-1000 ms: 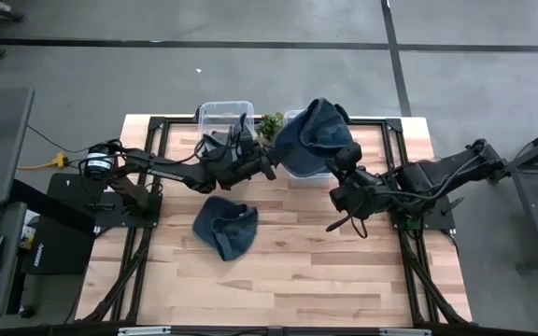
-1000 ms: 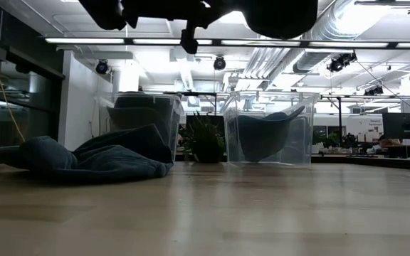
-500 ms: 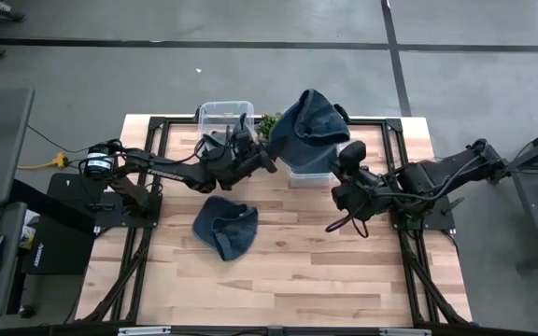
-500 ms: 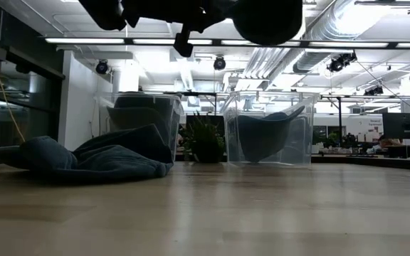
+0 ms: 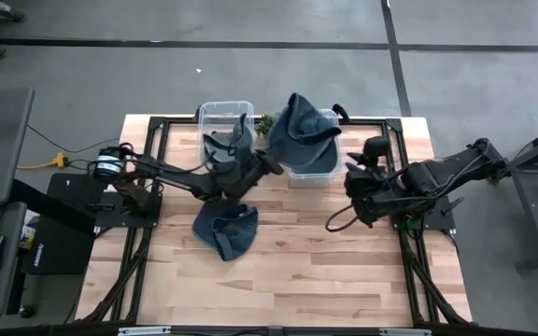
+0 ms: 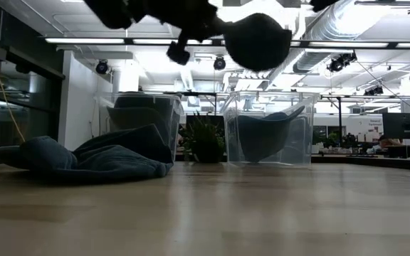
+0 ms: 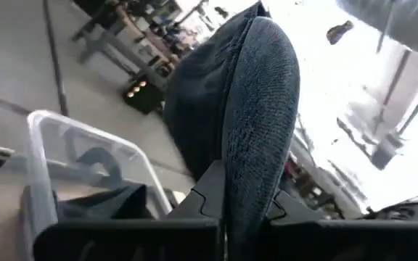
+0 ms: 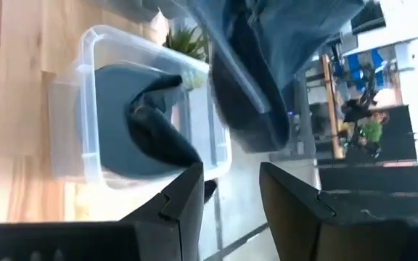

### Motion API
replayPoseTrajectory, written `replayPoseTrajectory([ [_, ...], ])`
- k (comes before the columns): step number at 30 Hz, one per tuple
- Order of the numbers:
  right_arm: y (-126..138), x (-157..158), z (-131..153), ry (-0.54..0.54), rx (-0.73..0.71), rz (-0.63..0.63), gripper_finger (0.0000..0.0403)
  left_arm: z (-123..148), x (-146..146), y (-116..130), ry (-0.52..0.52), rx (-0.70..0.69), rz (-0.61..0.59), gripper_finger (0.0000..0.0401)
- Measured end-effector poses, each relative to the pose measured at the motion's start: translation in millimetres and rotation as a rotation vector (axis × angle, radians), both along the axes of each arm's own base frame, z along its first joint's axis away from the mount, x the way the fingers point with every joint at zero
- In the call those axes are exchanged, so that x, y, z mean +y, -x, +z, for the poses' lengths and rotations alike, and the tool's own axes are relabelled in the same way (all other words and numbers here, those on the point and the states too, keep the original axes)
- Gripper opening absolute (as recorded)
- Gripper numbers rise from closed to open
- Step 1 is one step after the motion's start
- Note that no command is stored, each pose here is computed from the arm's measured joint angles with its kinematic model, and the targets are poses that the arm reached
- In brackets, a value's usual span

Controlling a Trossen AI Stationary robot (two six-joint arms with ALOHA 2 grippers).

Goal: Pick & Place hat
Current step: Put the top blue cap into the right transparent bin

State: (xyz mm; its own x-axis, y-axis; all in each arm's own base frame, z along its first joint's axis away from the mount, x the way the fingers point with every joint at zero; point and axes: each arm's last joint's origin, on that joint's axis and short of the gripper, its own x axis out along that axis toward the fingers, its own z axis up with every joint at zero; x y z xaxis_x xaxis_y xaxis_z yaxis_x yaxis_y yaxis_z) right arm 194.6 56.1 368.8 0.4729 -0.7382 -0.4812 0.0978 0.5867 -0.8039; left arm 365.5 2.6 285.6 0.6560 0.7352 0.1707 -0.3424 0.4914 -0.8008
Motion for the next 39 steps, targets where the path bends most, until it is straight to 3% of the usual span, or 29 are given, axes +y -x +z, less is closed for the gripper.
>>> replayPoseTrajectory([
  [3,10.3,1.6,2.0,-0.022,-0.029,-0.014,0.0129,3.1,-1.8,-21.0,0.022,-0.069,-0.015,0.0005],
  [6,17.8,7.3,5.2,-0.048,-0.050,0.028,0.0129,-4.9,-1.6,-40.1,0.038,-0.047,0.005,0.0005],
  [9,23.1,16.7,7.0,-0.055,-0.016,0.126,0.0129,-1.6,3.6,-59.4,0.034,-0.086,-0.004,0.0005],
  [13,24.5,30.6,7.3,-0.035,0.056,0.276,0.0129,16.2,2.9,-67.6,0.040,-0.101,-0.005,0.0005],
  [17,22.9,38.7,9.7,0.017,0.068,0.364,0.0129,13.4,2.3,-80.6,0.045,-0.025,0.021,0.0005],
  [22,14.0,36.4,12.5,0.096,0.071,0.370,0.0129,26.7,2.2,-84.1,0.040,-0.050,0.009,0.0005],
  [25,7.7,30.5,9.0,0.090,0.108,0.357,0.0129,16.9,2.6,-86.6,0.041,-0.012,0.021,0.0005],
  [32,-13.7,11.4,-29.5,0.196,0.248,0.315,0.0129,17.8,2.6,-86.0,0.041,0.001,0.025,0.0005],
  [39,-29.2,1.9,-53.2,0.327,0.286,0.286,0.0129,14.8,3.4,-86.5,0.039,0.026,0.040,0.0005],
])
